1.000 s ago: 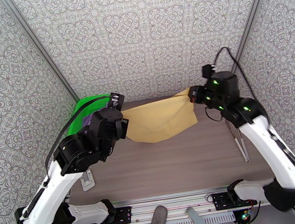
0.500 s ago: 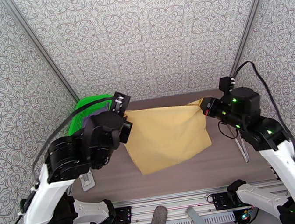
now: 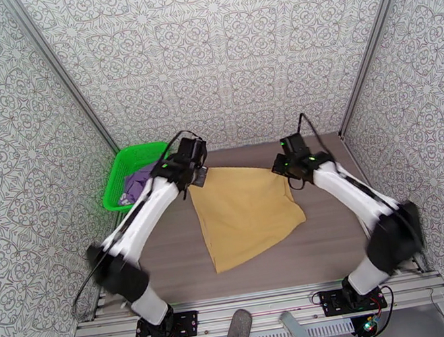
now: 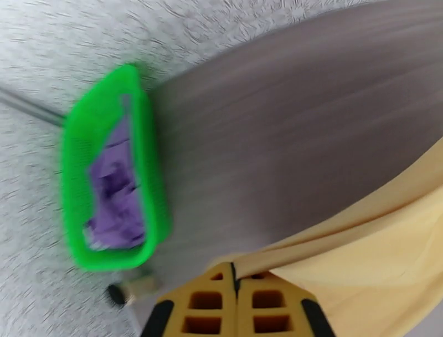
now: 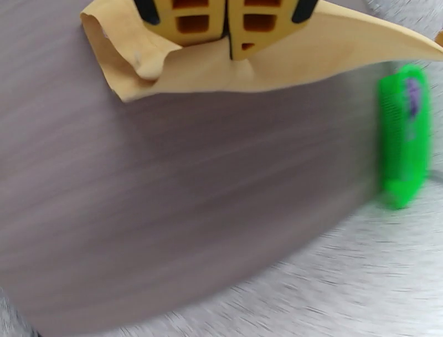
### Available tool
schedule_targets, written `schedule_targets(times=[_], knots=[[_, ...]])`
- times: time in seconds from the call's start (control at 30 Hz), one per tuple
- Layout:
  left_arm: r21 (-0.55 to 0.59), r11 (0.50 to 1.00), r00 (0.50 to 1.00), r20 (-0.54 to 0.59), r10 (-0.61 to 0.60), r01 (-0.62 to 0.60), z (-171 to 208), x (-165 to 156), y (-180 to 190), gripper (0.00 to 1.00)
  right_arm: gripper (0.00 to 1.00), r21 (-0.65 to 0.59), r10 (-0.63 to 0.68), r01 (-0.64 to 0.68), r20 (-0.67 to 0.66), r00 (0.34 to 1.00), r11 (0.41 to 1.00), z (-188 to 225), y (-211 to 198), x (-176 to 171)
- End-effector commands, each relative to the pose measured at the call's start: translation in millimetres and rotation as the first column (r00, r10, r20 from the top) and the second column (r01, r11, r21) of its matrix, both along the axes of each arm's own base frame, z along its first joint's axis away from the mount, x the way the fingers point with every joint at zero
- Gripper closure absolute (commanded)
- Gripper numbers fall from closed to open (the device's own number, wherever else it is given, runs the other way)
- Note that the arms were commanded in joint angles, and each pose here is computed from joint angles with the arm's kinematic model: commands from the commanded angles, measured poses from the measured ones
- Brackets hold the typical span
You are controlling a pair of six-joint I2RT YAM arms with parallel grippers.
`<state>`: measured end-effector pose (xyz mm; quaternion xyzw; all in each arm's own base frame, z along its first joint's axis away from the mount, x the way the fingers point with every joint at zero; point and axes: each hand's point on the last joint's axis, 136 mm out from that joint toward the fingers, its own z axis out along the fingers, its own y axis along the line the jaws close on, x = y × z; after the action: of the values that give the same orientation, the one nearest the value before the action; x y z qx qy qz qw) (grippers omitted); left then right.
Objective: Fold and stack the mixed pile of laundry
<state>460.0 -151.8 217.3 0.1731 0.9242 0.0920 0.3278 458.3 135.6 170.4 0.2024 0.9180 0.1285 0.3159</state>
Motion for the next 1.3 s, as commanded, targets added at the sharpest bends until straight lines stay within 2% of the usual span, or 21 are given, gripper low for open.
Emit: schedule_targets(times=[0.0,0.07,0.13,0.17,0.23,0.27,0.3,0.43,0.53,0.63,0.67,0.73,0.77,0.8,0.83,0.9,0.97,1.07,1.23,1.27], knots=[[-0.031,0.998,0.993,0.110,0.051,-0.047,0.8,70.2,10.0,1.00,1.00,-0.105,-0.112,0.115,0.035,0.993,0.988,-15.5,-41.5,49.8],[-0.031,0.998,0.989,0.133,0.062,-0.058,-6.9,98.9,8.4,1.00,0.96,-0.109,-0.125,0.127,0.027,0.992,0.986,-31.0,-43.5,70.6],[-0.040,0.997,0.983,0.166,0.077,-0.072,-8.0,125.4,8.1,1.00,0.81,-0.106,-0.125,0.128,0.033,0.992,0.986,-42.5,-43.1,90.1],[-0.044,0.996,0.982,0.169,0.087,-0.080,-14.0,135.1,8.2,1.00,0.77,-0.105,-0.126,0.130,0.037,0.991,0.986,-46.0,-43.5,97.0],[-0.066,0.993,0.977,0.186,0.108,-0.097,-14.9,149.5,9.1,0.61,0.66,-0.100,-0.123,0.127,0.052,0.991,0.987,-50.0,-44.2,109.9],[-0.076,0.992,0.974,0.196,0.118,-0.105,-15.7,155.2,8.7,0.35,0.58,-0.098,-0.121,0.127,0.064,0.991,0.987,-49.0,-45.6,115.6],[-0.086,0.990,0.970,0.208,0.129,-0.113,-13.3,158.7,9.1,0.21,0.52,-0.098,-0.114,0.121,0.074,0.991,0.988,-46.0,-46.2,119.6],[-0.129,0.984,0.961,0.233,0.149,-0.121,5.3,152.1,5.3,0.01,0.39,-0.141,-0.065,0.079,0.100,0.993,0.987,-26.6,-49.2,116.7],[-0.146,0.982,0.954,0.259,0.151,-0.116,31.6,127.0,4.2,0.01,0.33,-0.162,-0.008,0.025,0.109,0.994,0.986,-12.5,-49.9,96.0],[-0.122,0.986,0.959,0.247,0.141,-0.113,42.1,80.0,-0.2,0.02,0.33,-0.155,0.085,-0.074,0.064,0.994,0.985,-10.7,-42.7,57.7],[-0.114,0.987,0.964,0.229,0.136,-0.112,41.9,60.5,-3.5,0.06,0.36,-0.140,0.125,-0.119,0.032,0.992,0.983,-15.3,-36.8,41.4],[-0.114,0.988,0.975,0.181,0.127,-0.108,35.8,20.9,-10.3,0.24,0.42,-0.098,0.200,-0.205,-0.058,0.978,0.974,-31.1,-23.5,9.2],[-0.125,0.986,0.980,0.152,0.129,-0.111,28.7,-0.2,-14.1,0.39,0.47,-0.071,0.237,-0.246,-0.119,0.964,0.967,-42.6,-16.4,-7.9],[-0.142,0.983,0.983,0.124,0.133,-0.115,21.9,-18.2,-17.9,0.47,0.54,-0.050,0.266,-0.278,-0.169,0.949,0.959,-53.2,-9.8,-21.2],[-0.178,0.978,0.987,0.090,0.130,-0.113,14.8,-37.6,-23.5,0.51,0.63,-0.024,0.295,-0.308,-0.223,0.929,0.951,-65.7,-2.0,-34.7],[-0.213,0.969,0.990,0.029,0.135,-0.126,-2.6,-74.0,-28.8,0.52,0.77,0.042,0.353,-0.356,-0.283,0.892,0.933,-85.7,16.0,-47.1],[-0.240,0.962,0.991,-0.003,0.136,-0.133,-10.1,-98.6,-32.9,0.52,0.89,0.091,0.377,-0.368,-0.316,0.871,0.926,-101.2,28.9,-43.7],[-0.244,0.960,0.990,-0.045,0.132,-0.139,-20.7,-131.4,-32.1,0.51,1.00,0.147,0.391,-0.362,-0.346,0.853,0.920,-123.0,46.1,-23.6],[-0.230,0.960,0.985,-0.098,0.141,-0.160,-34.8,-157.5,-21.9,0.49,1.00,0.126,0.341,-0.317,-0.382,0.859,0.940,-150.4,55.0,21.2],[-0.234,0.959,0.984,-0.110,0.136,-0.159,-38.0,-160.6,-22.2,0.45,1.00,0.112,0.328,-0.309,-0.384,0.863,0.944,-152.0,55.6,31.9]])
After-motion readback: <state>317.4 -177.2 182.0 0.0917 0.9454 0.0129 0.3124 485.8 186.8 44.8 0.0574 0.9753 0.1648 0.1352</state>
